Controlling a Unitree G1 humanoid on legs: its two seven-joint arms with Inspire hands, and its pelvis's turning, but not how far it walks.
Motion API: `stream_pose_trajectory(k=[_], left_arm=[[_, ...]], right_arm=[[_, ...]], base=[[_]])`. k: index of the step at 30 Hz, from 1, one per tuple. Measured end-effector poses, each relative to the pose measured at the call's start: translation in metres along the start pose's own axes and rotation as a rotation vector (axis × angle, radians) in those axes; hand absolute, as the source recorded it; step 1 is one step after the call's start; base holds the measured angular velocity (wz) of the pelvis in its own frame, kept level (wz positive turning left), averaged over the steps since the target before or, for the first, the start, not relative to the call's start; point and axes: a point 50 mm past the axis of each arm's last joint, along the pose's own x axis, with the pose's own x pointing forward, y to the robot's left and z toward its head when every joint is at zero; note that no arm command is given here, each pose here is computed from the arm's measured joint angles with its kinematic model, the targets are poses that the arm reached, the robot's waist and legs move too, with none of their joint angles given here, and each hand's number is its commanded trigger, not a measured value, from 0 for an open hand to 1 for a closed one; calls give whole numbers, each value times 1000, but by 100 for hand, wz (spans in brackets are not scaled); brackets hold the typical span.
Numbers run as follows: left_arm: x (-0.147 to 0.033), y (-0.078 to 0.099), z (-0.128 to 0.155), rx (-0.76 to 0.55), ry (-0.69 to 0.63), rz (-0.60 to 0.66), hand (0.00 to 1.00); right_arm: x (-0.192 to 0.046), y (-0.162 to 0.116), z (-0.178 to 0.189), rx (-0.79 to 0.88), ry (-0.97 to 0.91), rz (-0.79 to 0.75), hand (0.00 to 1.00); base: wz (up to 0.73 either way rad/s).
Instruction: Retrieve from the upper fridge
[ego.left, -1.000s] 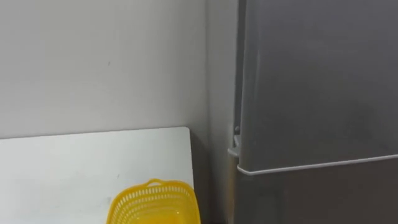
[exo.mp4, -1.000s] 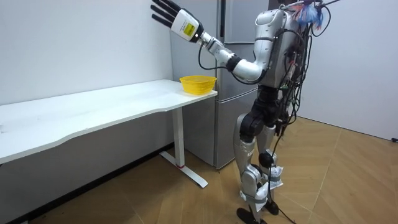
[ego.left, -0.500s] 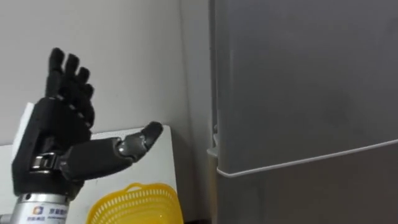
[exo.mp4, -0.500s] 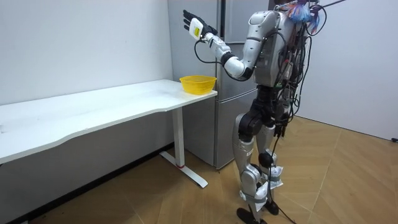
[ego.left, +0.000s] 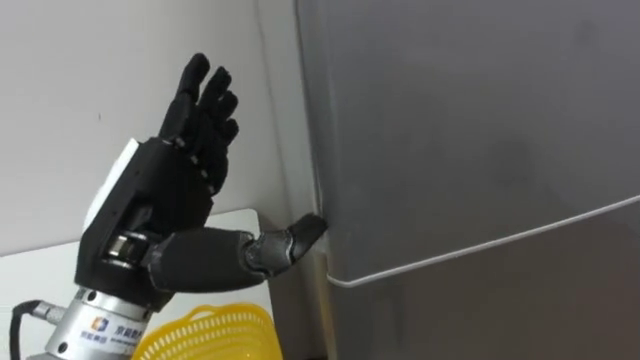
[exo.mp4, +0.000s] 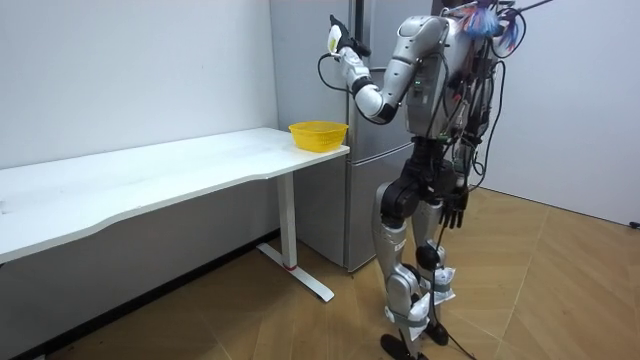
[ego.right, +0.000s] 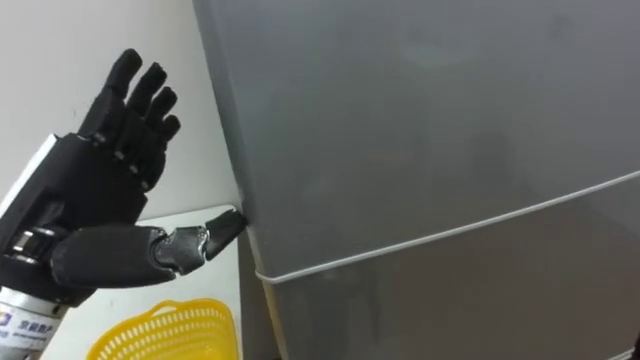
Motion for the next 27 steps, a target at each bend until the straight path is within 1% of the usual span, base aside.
stream_pose_trajectory(k=[8,16,21,27], left_arm=[[0,-3,0,-4,0,-60,0],[0,-5,1,-73,-13,-93,0],[0,-6,1,-74,-12,-114,0],[4,-8,3,-65,-8,-162,0]], right_arm=[[0,-5,0,-2,13,7,0],[0,-7,-3,-3,23,2,0],[0,-7,-2,-3,27,1,0],[0,-8,-3,-5,28,-5,0]], base=[[0],[0],[0],[0]])
